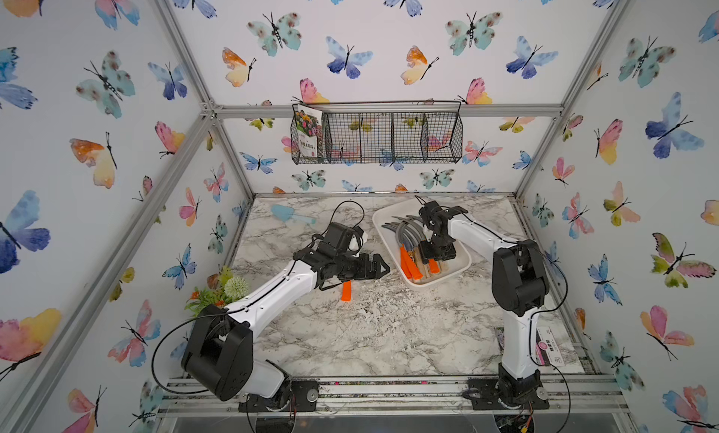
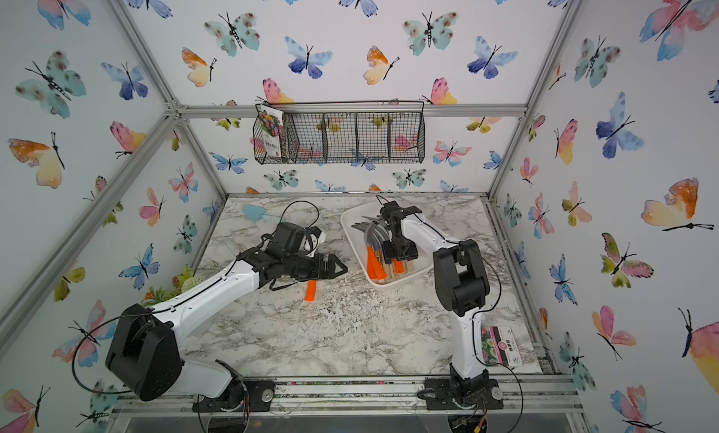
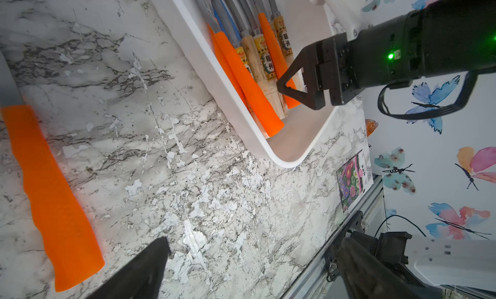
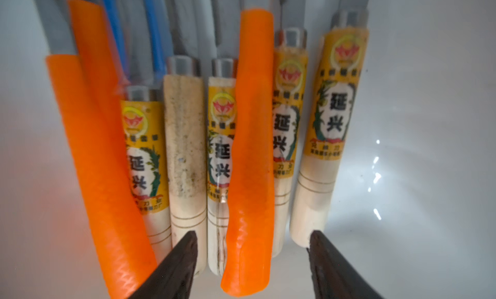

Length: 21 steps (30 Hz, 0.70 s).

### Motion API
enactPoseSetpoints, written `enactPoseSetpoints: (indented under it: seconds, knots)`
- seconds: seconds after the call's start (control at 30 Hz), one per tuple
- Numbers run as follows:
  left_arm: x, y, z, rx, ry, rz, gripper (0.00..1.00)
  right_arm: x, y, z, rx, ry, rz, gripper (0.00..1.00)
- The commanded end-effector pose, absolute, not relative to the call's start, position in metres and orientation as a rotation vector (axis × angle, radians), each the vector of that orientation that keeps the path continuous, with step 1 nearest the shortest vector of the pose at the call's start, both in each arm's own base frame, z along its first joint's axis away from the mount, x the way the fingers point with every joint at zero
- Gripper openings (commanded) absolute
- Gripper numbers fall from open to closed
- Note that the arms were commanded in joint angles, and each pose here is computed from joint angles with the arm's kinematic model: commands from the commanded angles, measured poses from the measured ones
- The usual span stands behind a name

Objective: Put small sickles into storage boxes
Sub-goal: Place the sickle in the storage box.

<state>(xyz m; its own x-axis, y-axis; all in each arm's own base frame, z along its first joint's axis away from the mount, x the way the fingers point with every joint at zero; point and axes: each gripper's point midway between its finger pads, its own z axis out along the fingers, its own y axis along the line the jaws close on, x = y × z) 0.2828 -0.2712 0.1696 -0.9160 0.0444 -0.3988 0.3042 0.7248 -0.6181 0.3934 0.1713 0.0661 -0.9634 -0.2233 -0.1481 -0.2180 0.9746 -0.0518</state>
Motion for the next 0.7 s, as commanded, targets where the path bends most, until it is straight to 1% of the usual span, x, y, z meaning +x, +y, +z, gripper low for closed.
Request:
enactPoseSetpoints:
  seconds: [0.0, 0.03, 0.23, 0.3, 0.43, 0.57, 0.67]
  knots:
    - [0.280, -0.269, 0.190, 0.280, 2.517, -1.011, 0.98, 0.394, 0.174, 0.105, -0.312, 2.918, 0.007, 0.89]
    - [0.280, -0.268, 0.191, 0.278, 2.515, -1.006, 0.98, 0.394, 0.175, 0.110, -0.304, 2.911, 0.026, 0.98]
    - [0.278, -0.261, 0.194, 0.262, 2.509, -0.973, 0.98, 0.383, 0.190, 0.133, -0.283, 2.889, 0.115, 0.98]
    - [0.278, -0.254, 0.193, 0.242, 2.516, -0.928, 0.98, 0.377, 0.197, 0.137, -0.286, 2.884, 0.137, 0.98]
    - [0.282, -0.228, 0.183, 0.143, 2.573, -0.733, 0.98, 0.370, 0.208, 0.149, -0.283, 2.863, 0.188, 0.98]
    - [0.284, -0.202, 0.170, 0.051, 2.635, -0.533, 0.98, 0.361, 0.227, 0.164, -0.322, 2.810, 0.298, 0.98]
    - [0.283, -0.189, 0.162, 0.012, 2.671, -0.436, 0.98, 0.353, 0.240, 0.175, -0.365, 2.758, 0.378, 0.98]
